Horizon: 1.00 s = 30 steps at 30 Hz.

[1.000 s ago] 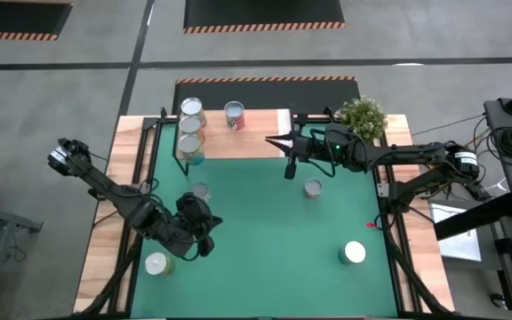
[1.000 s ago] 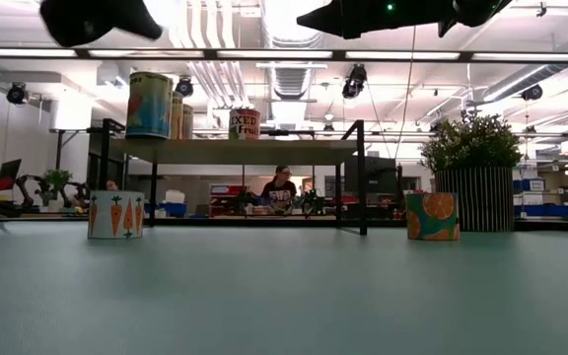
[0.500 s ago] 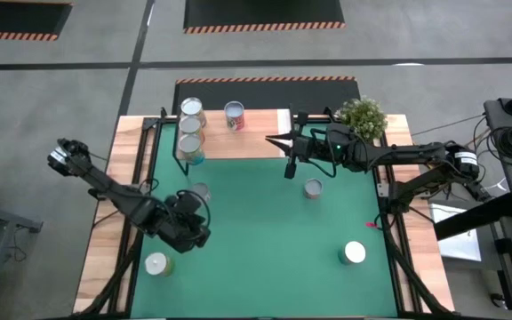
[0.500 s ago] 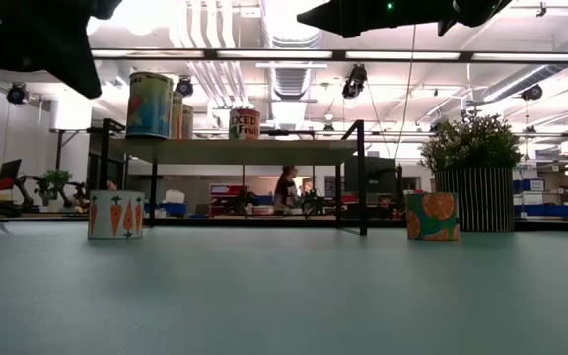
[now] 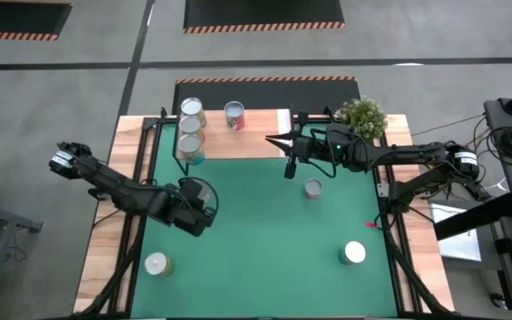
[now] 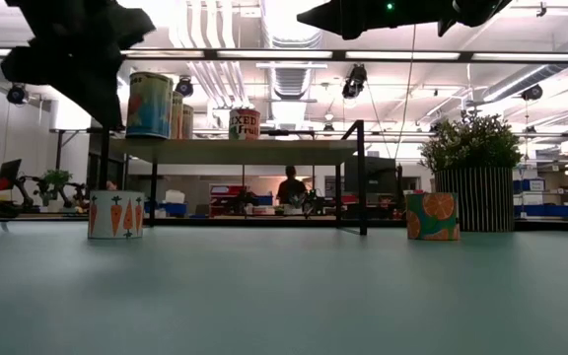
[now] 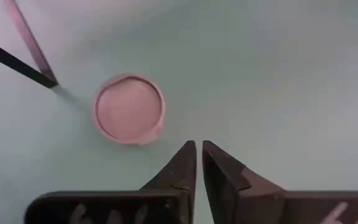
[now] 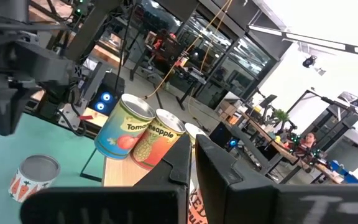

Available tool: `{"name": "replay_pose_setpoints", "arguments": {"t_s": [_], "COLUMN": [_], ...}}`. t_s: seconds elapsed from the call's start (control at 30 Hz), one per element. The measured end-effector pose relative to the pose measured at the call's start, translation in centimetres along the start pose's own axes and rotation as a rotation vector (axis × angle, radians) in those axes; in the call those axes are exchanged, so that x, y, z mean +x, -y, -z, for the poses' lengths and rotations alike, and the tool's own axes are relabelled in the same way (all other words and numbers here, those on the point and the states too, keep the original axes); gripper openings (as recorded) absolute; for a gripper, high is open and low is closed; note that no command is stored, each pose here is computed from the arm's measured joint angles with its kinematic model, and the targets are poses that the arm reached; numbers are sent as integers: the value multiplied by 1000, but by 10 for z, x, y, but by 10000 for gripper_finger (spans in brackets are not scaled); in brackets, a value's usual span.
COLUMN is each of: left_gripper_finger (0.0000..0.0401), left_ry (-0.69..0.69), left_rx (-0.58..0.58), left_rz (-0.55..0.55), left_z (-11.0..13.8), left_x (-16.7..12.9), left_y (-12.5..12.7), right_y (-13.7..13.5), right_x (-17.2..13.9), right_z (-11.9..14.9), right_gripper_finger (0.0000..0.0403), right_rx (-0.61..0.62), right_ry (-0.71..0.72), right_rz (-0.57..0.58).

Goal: Pick and place cans onto a shelf
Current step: Put the canned carrots on the shelf

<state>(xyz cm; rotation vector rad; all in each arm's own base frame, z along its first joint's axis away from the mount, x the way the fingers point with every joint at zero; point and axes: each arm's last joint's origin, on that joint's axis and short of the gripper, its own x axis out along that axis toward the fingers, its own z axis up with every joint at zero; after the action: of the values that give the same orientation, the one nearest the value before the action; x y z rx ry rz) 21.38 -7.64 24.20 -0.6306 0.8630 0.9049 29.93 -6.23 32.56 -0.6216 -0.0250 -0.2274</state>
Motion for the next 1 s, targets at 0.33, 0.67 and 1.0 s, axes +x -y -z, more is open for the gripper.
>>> {"name": "replay_pose_setpoints", "arguments": {"t_s": [0.33, 0.67, 1.0], "left_gripper_finger": [162, 297, 338], "left_ry": [12, 72, 148], "left_rx": [-82, -298, -313], "left_rz": [-118, -156, -98], "left_z": [1, 20, 25], "left_x": [6, 37, 52], "left_y": [-12, -29, -27], "right_y": [-1, -1, -1], "right_x": [0, 0, 0], "right_z": [1, 1, 1], "right_gripper_finger": [13, 13, 13], "right_rx": [-15, -33, -40], "right_ry": [-13, -14, -14], "right_rz": [-8, -7, -7]}}
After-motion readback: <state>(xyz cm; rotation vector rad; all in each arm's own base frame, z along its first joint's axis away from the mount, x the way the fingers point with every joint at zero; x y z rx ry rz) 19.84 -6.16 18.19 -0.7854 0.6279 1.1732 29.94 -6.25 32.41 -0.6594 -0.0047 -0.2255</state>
